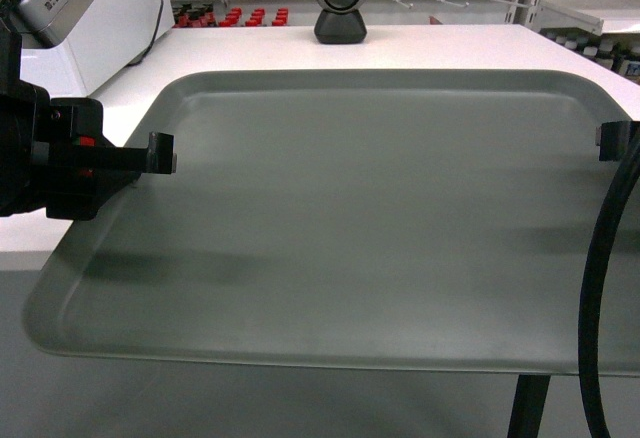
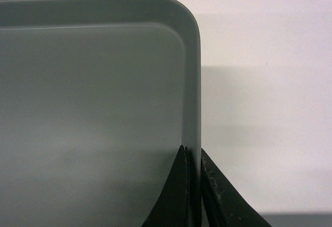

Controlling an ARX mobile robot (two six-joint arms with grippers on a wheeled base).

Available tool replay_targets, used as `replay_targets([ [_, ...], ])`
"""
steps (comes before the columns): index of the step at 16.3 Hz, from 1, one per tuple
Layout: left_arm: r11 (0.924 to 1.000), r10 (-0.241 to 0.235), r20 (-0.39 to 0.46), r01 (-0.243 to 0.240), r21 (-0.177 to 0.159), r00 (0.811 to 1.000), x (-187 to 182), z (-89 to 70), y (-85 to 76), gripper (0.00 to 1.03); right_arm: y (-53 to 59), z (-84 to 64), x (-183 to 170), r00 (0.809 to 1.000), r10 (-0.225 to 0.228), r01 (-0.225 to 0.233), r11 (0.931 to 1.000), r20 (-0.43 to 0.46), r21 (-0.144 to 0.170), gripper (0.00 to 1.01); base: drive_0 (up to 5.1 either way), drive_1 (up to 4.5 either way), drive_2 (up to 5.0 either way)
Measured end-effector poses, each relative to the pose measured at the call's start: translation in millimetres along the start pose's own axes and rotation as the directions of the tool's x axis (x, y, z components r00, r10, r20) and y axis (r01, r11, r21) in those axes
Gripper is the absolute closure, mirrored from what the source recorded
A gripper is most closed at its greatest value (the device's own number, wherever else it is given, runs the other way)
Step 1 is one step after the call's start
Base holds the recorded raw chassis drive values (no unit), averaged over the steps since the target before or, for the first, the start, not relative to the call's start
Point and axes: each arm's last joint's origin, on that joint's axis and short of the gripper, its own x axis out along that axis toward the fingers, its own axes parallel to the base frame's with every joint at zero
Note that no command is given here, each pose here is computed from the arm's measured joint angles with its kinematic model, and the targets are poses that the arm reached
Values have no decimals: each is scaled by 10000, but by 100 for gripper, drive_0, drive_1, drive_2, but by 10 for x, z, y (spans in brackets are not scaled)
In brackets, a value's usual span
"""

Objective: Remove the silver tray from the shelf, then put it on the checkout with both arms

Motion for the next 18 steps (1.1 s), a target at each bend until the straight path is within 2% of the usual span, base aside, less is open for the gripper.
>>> replay_targets([
  [6,10000,8,-3,-8,0,10000,-1,0,0,100,1,0,0,10000,19,-19,10000,1,0,98,-6,412,-424],
  [18,10000,-6,-31,6,1,10000,12,-3,-1,100,-1,-11,12,10000,-4,4,10000,-57,-3,98,0,0,0],
])
